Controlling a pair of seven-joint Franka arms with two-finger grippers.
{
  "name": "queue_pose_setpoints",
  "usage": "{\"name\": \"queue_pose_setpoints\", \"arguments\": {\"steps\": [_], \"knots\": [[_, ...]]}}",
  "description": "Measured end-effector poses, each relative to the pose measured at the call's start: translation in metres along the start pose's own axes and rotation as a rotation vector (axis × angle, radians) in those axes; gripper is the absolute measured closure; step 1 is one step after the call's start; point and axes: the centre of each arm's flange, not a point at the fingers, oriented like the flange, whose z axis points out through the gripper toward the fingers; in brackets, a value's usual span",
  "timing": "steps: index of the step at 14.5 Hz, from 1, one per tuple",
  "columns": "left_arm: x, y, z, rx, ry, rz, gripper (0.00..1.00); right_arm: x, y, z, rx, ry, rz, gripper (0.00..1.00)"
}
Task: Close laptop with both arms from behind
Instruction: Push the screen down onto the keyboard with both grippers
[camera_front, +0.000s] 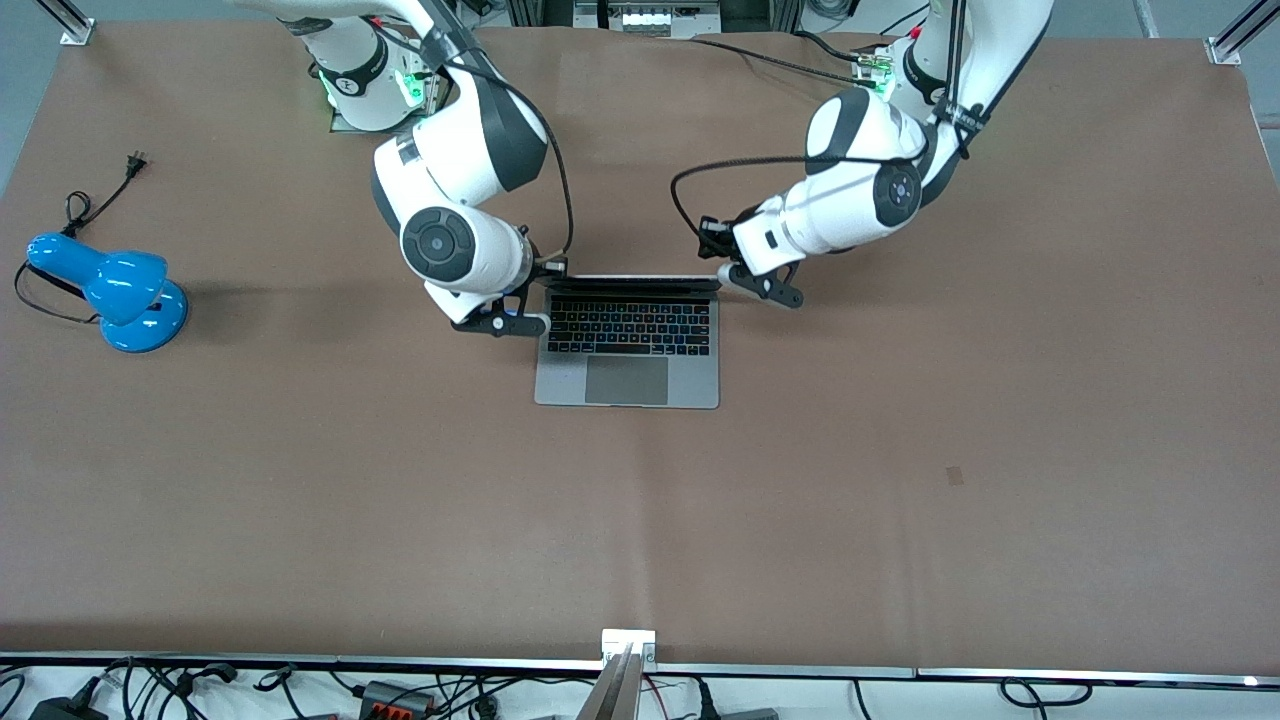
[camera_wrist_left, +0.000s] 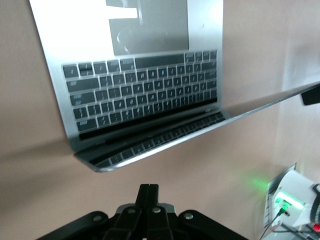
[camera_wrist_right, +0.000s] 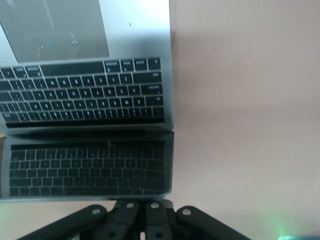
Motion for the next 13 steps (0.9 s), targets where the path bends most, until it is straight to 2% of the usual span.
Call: {"name": "queue_pose_setpoints", "arguments": {"steps": [4, 11, 13], "knots": [[0.034, -0.009, 0.004, -0.063, 0.041, -0.037, 0.99, 0.025, -0.003, 0.017, -0.013, 0.002, 0.01, 0.99], [0.097, -0.048, 0.011, -0.136, 0.074, -0.104, 0.99, 0.072, 0.006, 0.057, -0.016, 0.079, 0.036, 0.99], [0.111, -0.063, 0.024, -0.128, 0.068, -0.104, 0.99, 0.081, 0.005, 0.069, -0.011, 0.096, 0.04, 0.99]]}}
